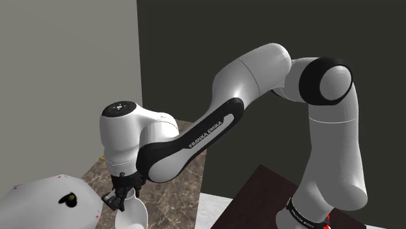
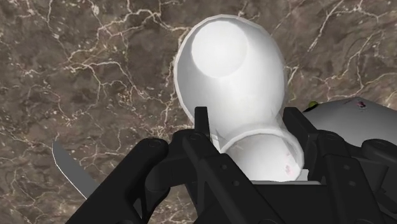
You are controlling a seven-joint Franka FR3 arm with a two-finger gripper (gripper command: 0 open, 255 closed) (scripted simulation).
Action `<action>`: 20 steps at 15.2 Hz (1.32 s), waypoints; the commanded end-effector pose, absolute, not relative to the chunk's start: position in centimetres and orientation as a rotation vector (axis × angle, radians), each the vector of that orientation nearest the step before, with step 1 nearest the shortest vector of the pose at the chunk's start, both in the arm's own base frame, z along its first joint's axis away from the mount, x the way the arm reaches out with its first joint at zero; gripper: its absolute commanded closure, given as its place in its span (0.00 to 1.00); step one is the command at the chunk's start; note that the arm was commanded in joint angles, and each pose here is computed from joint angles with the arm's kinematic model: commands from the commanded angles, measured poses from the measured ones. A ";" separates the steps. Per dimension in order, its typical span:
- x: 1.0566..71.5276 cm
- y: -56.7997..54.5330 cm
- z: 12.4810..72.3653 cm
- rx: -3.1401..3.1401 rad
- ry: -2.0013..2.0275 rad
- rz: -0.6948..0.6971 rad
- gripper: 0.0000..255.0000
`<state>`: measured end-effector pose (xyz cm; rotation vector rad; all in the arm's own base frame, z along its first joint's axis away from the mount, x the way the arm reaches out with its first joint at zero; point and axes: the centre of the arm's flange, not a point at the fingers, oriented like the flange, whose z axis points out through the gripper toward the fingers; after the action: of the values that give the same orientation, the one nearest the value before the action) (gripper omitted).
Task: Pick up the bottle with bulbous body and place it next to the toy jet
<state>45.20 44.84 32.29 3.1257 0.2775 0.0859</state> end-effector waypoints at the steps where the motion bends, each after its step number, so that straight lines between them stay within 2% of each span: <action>1: 45.2 44.8 33.1 3.126 0.277 0.086 1.00; 20: 45.2 44.8 43.1 3.126 0.277 0.086 1.00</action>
<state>45.13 44.76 42.61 3.1256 0.2772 0.0861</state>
